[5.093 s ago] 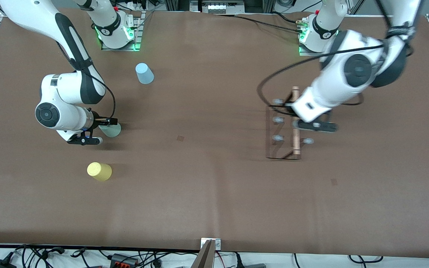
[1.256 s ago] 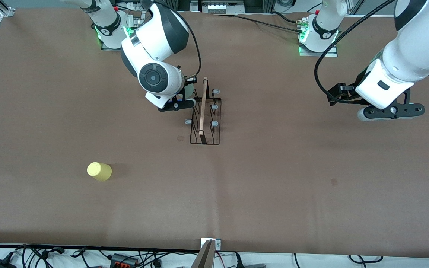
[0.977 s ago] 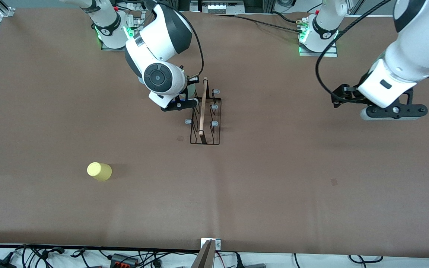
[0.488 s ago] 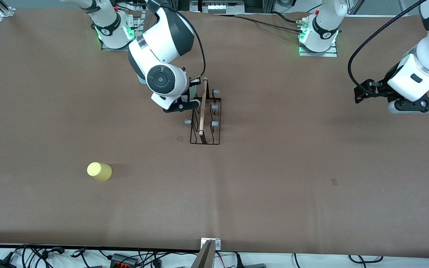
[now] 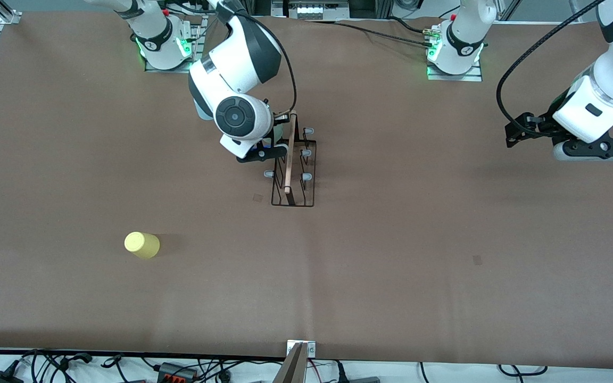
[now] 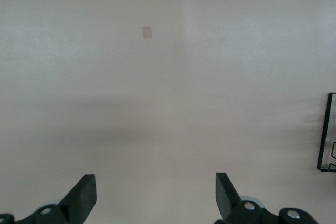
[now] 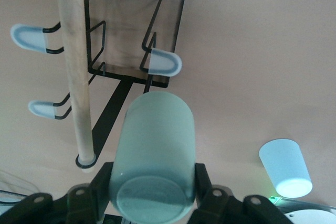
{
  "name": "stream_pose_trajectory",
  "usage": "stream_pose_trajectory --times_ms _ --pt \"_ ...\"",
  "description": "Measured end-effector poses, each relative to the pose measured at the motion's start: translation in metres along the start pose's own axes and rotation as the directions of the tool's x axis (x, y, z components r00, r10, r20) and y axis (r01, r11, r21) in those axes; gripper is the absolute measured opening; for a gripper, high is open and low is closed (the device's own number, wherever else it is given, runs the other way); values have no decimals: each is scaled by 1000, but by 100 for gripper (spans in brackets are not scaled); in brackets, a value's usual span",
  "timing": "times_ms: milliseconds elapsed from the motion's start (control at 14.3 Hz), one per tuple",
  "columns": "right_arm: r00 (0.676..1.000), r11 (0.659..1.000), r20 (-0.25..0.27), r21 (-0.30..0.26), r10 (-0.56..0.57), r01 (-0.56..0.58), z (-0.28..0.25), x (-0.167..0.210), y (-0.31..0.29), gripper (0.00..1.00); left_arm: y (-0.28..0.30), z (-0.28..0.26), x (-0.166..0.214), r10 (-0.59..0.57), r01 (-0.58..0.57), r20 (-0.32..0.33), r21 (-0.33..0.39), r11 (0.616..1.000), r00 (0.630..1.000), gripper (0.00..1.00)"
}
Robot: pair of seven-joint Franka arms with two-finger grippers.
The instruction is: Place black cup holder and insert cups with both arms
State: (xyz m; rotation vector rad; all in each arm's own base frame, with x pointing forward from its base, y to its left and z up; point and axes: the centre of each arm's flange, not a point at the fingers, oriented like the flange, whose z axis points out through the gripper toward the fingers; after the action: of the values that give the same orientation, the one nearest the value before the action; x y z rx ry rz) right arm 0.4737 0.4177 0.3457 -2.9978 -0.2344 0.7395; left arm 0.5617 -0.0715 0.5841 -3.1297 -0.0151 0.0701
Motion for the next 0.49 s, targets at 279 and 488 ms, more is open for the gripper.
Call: stream_pose_trajectory --times_ms 279,488 --pt "1000 1000 9 -11 6 -6 15 9 0 66 32 0 -6 57 -57 0 -4 998 998 100" --pt "1000 1000 9 -13 11 -11 24 16 0 66 50 0 -9 93 -93 1 -4 996 996 100"
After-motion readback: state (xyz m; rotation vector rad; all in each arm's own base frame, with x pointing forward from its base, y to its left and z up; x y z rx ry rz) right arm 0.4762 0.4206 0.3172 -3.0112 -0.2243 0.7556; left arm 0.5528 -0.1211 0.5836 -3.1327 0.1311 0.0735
